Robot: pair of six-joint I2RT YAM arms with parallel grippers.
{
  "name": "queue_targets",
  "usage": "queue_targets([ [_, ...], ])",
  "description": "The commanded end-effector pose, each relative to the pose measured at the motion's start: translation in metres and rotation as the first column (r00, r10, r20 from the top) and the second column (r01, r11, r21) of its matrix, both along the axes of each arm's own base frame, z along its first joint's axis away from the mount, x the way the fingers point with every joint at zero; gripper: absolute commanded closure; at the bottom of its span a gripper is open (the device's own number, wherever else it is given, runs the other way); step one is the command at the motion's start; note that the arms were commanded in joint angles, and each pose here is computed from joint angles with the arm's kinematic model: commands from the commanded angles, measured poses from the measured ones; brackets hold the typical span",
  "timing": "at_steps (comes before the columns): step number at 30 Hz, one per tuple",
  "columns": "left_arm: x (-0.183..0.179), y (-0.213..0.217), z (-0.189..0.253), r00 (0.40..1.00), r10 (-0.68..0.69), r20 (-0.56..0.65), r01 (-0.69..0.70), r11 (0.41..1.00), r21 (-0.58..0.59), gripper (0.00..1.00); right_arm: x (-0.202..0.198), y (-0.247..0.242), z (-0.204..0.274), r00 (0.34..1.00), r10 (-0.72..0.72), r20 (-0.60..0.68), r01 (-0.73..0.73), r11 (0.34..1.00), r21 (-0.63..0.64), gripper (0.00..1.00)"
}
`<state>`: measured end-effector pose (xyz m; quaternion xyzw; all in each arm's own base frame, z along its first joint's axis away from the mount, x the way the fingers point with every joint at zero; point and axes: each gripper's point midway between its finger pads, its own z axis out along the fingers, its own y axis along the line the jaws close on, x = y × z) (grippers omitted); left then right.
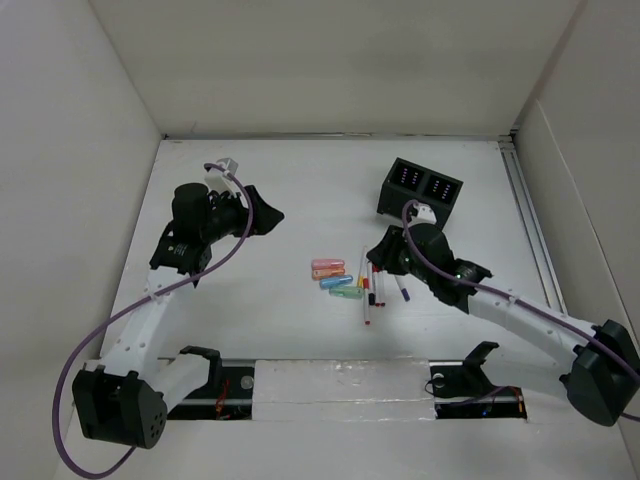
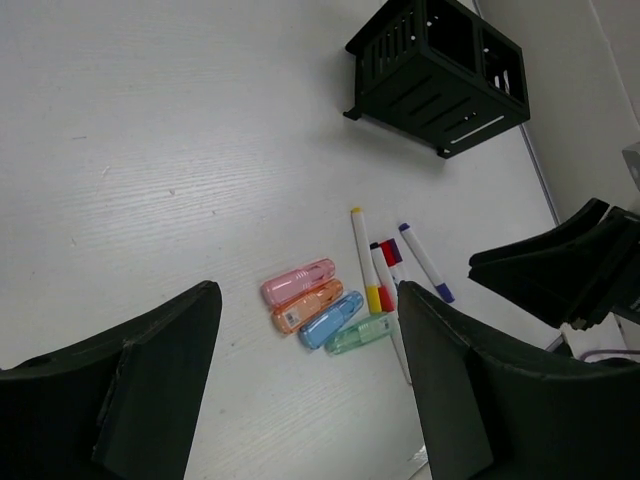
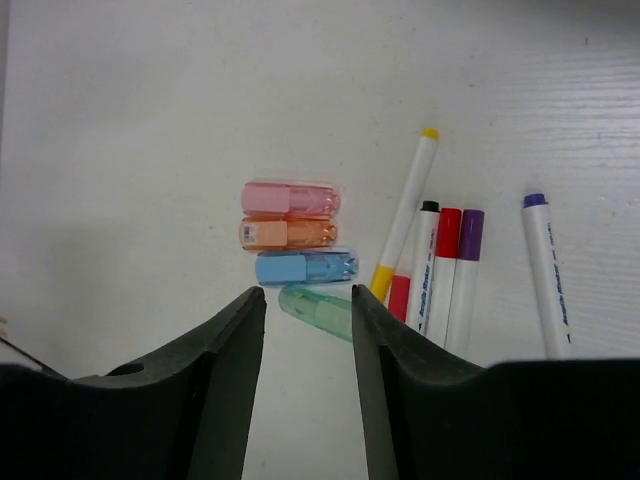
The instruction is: Organize the desk
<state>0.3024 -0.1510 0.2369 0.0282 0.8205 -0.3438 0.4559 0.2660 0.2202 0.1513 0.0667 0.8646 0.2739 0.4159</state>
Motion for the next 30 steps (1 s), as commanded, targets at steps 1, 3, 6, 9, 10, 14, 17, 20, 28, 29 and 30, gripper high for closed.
queue_targets([
  [1, -0.001, -0.003, 0.023, 0.996, -0.029, 0.083, 0.031, 0.999, -0.02, 0.32, 0.008, 0.015, 0.016, 0.998, 0.024, 0.054, -0.026, 0.999, 0.019, 0.55],
  [3, -0.001, -0.004, 0.024, 0.995, -0.037, 0.089, 0.039, 0.999, -0.02, 0.32, 0.011, 0.009, 0.009, 0.999, -0.008, 0.043, 0.008, 1.0, -0.009, 0.85],
  [6, -0.002, -0.007, 0.026, 0.994, -0.055, 0.096, 0.058, 0.998, -0.029, 0.33, 0.014, -0.026, -0.007, 0.981, -0.196, -0.008, 0.195, 0.978, -0.074, 1.0],
  [9, -0.005, -0.008, 0.021, 0.994, -0.065, 0.088, 0.068, 0.997, -0.03, 0.35, 0.015, -0.055, -0.035, 0.954, -0.285, -0.089, 0.279, 0.957, -0.079, 0.99],
  [10, -0.005, -0.008, 0.024, 0.993, -0.065, 0.098, 0.068, 0.997, -0.031, 0.35, 0.013, -0.056, -0.041, 0.954, -0.274, -0.123, 0.268, 0.961, -0.062, 0.95],
  [14, -0.005, -0.008, 0.025, 0.993, -0.065, 0.101, 0.069, 0.997, -0.03, 0.36, 0.014, -0.071, -0.056, 0.939, -0.302, -0.166, 0.293, 0.953, -0.076, 0.47],
  [17, -0.006, -0.007, 0.029, 0.991, -0.062, 0.116, 0.067, 0.997, -0.035, 0.36, 0.018, -0.081, -0.062, 0.928, -0.328, -0.176, 0.31, 0.943, -0.125, 0.41],
  [20, -0.007, -0.007, 0.028, 0.992, -0.064, 0.111, 0.068, 0.997, -0.034, 0.36, 0.02, -0.081, -0.07, 0.926, -0.319, -0.199, 0.293, 0.944, -0.149, 0.43],
  [28, -0.007, -0.01, 0.037, 0.987, -0.076, 0.138, 0.083, 0.996, -0.044, 0.36, 0.024, -0.069, -0.094, 0.918, -0.28, -0.282, 0.233, 0.954, -0.191, 0.5],
  [29, -0.005, -0.011, 0.038, 0.988, -0.078, 0.133, 0.085, 0.995, -0.047, 0.36, 0.027, -0.068, -0.099, 0.913, -0.284, -0.295, 0.229, 0.951, -0.207, 0.5],
  [30, -0.005, -0.011, 0.041, 0.987, -0.082, 0.138, 0.089, 0.995, -0.05, 0.36, 0.025, -0.07, -0.102, 0.904, -0.293, -0.312, 0.228, 0.946, -0.229, 0.5],
])
